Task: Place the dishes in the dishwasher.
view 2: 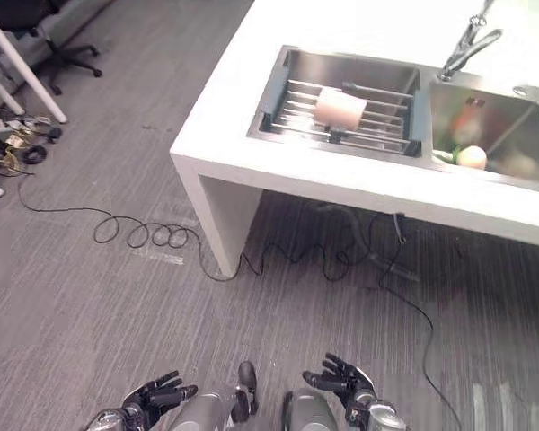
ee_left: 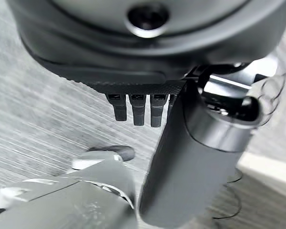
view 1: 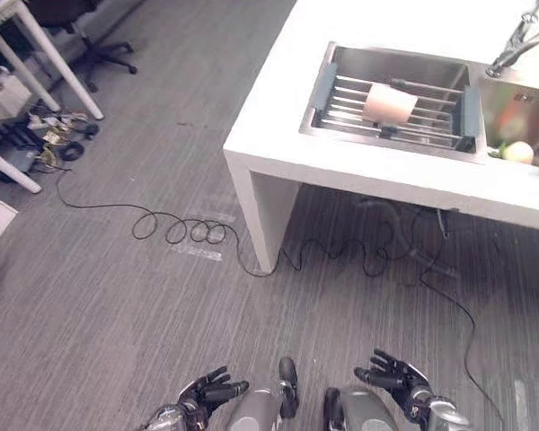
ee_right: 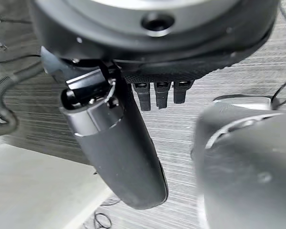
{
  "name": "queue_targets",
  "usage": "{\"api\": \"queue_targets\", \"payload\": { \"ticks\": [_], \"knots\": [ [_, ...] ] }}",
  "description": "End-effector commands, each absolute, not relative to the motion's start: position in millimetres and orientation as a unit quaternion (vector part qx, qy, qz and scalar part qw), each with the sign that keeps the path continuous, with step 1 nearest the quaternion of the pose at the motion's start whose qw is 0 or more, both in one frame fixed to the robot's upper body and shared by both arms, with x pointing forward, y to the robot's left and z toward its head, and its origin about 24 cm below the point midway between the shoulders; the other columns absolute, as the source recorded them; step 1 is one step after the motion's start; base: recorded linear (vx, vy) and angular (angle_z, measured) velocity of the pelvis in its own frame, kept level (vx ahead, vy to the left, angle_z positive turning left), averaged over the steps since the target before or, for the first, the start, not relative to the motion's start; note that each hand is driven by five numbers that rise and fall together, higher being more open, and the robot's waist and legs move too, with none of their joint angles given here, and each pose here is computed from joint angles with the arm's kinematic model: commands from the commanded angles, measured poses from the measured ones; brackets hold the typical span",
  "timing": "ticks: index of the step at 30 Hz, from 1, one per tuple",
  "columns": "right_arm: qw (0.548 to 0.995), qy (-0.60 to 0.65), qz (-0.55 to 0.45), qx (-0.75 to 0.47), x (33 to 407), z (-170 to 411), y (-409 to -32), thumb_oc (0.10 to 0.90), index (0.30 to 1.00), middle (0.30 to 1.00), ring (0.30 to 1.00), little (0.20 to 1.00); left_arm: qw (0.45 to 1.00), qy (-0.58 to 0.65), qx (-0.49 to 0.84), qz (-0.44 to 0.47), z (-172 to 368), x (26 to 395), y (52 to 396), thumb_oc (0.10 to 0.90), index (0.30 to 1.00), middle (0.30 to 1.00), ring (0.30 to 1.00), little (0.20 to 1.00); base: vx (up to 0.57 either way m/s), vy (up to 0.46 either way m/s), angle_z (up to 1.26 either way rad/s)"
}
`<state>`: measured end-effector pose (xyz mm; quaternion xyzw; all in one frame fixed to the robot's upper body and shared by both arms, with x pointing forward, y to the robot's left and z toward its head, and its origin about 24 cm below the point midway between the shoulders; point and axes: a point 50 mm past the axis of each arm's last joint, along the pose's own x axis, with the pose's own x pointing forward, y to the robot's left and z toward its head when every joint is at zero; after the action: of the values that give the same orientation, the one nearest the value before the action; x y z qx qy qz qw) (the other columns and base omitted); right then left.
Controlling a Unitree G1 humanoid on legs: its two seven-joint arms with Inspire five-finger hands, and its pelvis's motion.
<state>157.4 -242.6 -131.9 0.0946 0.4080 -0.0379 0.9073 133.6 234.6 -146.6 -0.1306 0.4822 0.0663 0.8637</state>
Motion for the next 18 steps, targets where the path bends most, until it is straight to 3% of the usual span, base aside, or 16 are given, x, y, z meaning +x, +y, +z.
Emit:
{"api": "queue_targets", "payload": {
  "ticks": [1, 14, 18],
  "knots": [
    [0.917, 0.379, -0.086, 0.089, 154.9, -122.8, -269.8, 0.800, 0.900, 0.900, 0.900, 0.900, 0.847, 0.500, -0.158, 0.086, -153.1, 113.8, 232.7, 0.800, 0.900, 0.900, 0.900, 0.900, 0.10, -0.085, -0.17],
    [0.885, 0.450, -0.072, 0.096, 130.7, -139.0, -258.1, 0.800, 0.900, 0.900, 0.900, 0.900, 0.817, 0.520, -0.197, 0.149, -159.6, 95.6, 230.2, 0.800, 0.900, 0.900, 0.900, 0.900, 0.19, -0.397, -0.26],
    [0.879, 0.458, -0.074, 0.107, 124.9, -140.3, -260.3, 0.800, 0.900, 0.900, 0.900, 0.900, 0.836, 0.514, -0.156, 0.109, -158.4, 104.9, 223.7, 0.800, 0.900, 0.900, 0.900, 0.900, 0.16, -0.376, -0.22]
  ]
}}
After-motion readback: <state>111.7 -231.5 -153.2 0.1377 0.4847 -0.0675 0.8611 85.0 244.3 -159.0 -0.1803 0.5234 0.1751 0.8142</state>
